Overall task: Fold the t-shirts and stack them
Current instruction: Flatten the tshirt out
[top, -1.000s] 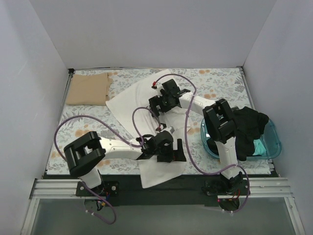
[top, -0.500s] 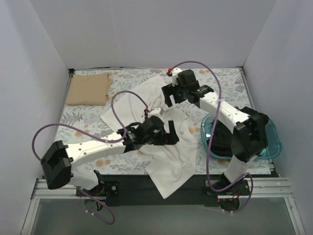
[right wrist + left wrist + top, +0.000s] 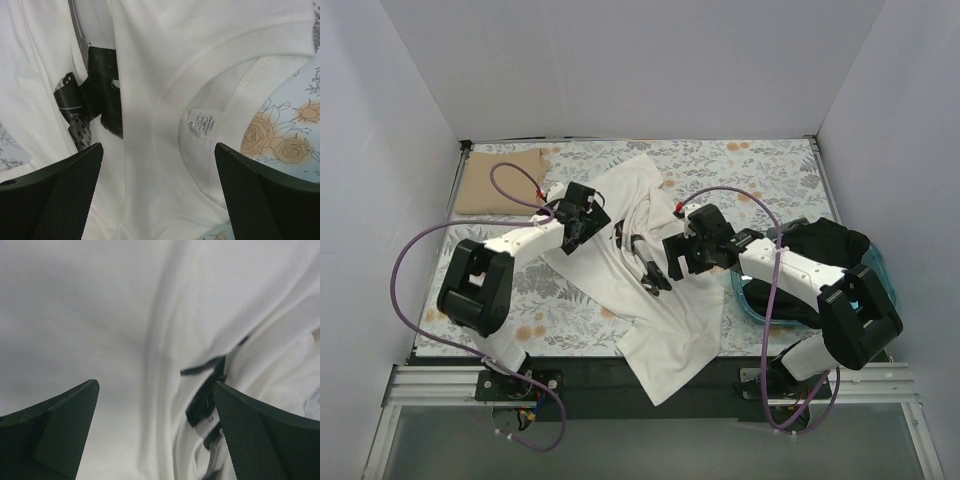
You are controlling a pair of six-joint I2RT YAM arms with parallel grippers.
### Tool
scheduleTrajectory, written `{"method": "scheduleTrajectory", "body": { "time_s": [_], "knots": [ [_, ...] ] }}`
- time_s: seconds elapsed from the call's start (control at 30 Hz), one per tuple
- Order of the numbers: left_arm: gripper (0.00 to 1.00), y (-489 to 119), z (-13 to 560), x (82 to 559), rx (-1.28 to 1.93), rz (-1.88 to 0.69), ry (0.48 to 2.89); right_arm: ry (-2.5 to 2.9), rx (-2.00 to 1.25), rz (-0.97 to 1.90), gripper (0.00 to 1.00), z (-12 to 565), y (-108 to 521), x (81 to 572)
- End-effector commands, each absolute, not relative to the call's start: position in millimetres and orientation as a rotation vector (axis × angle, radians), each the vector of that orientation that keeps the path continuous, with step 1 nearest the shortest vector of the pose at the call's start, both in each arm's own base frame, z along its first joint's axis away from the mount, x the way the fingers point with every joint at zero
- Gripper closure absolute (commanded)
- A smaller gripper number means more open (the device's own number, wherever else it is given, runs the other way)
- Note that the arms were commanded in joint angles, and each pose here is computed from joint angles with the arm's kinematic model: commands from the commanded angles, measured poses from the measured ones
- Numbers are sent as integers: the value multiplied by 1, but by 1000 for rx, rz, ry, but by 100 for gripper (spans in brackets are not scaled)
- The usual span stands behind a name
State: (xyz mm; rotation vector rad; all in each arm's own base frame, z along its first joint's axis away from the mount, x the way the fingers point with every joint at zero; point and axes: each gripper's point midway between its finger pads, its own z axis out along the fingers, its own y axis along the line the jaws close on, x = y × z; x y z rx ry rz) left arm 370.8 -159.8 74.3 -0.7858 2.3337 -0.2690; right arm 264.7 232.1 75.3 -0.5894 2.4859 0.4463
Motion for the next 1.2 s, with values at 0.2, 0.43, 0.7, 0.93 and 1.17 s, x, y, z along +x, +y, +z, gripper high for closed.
{"method": "scheduleTrajectory", "body": {
  "time_s": [0.2, 0.43, 0.7, 0.93, 1.17],
  "knots": [
    [2, -120, 29, 413, -914, -104, 2357, 2511, -508, 532, 2, 60, 237, 252],
    [2, -97, -5, 342, -1045, -7, 2439, 2564, -493, 450, 2, 38, 239, 271],
    [2, -72, -26, 213, -1227, 65, 2525, 2618, -387, 395, 2, 21, 220, 314],
    [2, -105, -13, 152, -1293, -314, 2527, 2605, -277, 385, 2, 22, 191, 363],
    [2, -81, 4, 133, -1409, -134, 2464, 2558, -219, 322, 2, 32, 174, 421]
  ]
}}
